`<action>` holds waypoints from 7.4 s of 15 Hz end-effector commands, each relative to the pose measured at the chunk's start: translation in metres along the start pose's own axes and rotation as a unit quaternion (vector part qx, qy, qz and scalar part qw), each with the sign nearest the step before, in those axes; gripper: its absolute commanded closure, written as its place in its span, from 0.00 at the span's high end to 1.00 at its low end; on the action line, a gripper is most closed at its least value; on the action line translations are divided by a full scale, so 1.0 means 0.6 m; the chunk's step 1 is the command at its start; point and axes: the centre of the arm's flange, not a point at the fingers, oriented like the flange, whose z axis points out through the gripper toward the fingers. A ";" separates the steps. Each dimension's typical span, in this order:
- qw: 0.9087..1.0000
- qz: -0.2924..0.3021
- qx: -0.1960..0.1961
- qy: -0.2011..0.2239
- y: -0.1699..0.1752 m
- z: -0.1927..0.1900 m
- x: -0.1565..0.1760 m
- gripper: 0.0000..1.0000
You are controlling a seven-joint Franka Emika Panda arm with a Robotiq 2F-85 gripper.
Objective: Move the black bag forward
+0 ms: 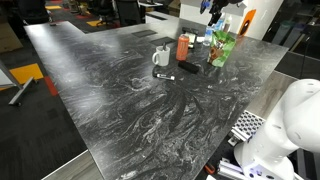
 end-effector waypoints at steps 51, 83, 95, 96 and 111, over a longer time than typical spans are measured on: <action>1.000 -0.004 0.003 0.011 0.071 0.224 0.018 1.00; 0.989 -0.018 0.148 -0.013 0.216 0.327 0.026 1.00; 0.988 -0.053 0.142 0.002 0.221 0.402 0.042 0.50; 0.988 -0.050 0.143 0.004 0.222 0.403 0.041 0.44; 0.964 -0.008 0.266 -0.006 0.161 0.380 0.050 0.00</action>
